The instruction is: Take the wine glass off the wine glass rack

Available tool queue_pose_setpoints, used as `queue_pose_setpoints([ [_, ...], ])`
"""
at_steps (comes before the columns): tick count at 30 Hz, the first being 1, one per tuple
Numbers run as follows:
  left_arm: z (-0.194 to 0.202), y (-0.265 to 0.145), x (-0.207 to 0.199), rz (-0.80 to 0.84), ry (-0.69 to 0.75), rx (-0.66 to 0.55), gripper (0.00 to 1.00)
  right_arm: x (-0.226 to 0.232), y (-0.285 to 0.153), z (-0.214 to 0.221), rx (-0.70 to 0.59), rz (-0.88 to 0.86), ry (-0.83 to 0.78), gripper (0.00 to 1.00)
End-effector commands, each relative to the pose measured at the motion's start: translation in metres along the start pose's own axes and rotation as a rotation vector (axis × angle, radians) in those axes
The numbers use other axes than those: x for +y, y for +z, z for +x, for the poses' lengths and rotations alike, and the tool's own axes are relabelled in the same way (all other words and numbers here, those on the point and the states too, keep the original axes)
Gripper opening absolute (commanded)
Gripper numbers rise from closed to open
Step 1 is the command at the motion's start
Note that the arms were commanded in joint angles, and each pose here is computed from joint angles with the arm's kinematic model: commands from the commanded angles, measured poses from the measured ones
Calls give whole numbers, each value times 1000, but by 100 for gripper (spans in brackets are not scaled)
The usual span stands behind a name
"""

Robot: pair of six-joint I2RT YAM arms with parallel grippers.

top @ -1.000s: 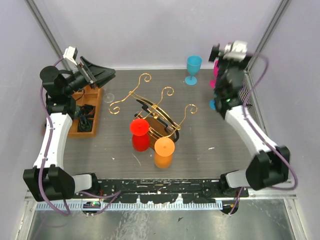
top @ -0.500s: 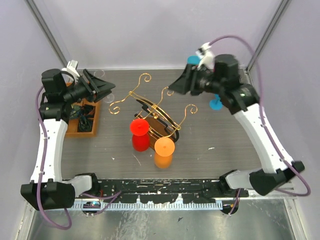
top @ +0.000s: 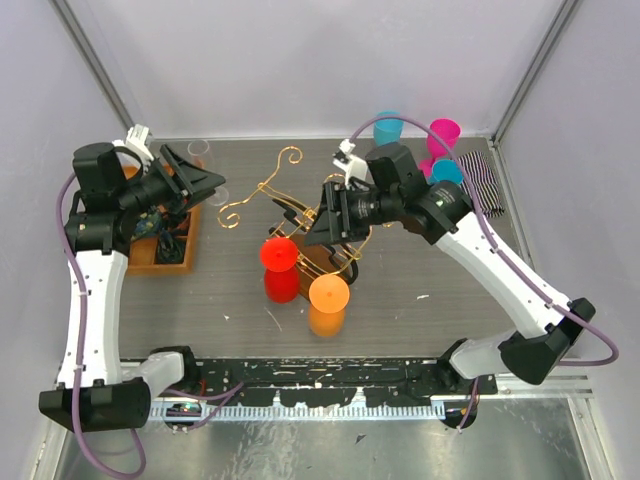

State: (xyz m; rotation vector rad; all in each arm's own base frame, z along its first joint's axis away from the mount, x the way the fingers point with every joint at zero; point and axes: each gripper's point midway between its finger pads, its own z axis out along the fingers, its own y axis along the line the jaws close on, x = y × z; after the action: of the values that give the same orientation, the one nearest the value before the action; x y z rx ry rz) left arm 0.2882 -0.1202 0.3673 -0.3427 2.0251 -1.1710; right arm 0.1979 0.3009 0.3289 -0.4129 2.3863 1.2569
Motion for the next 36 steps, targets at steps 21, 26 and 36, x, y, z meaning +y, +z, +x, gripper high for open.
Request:
queue_pose_setpoints([
  [21, 6, -5, 13, -28, 9, -70, 60, 8, 56, 6, 78, -93, 3, 59],
  [26, 7, -6, 14, -27, 9, -70, 60, 12, 61, 10, 95, -100, -5, 58],
  [36, 15, -6, 22, -42, -12, -55, 60, 27, 65, 15, 114, -148, -31, 29],
])
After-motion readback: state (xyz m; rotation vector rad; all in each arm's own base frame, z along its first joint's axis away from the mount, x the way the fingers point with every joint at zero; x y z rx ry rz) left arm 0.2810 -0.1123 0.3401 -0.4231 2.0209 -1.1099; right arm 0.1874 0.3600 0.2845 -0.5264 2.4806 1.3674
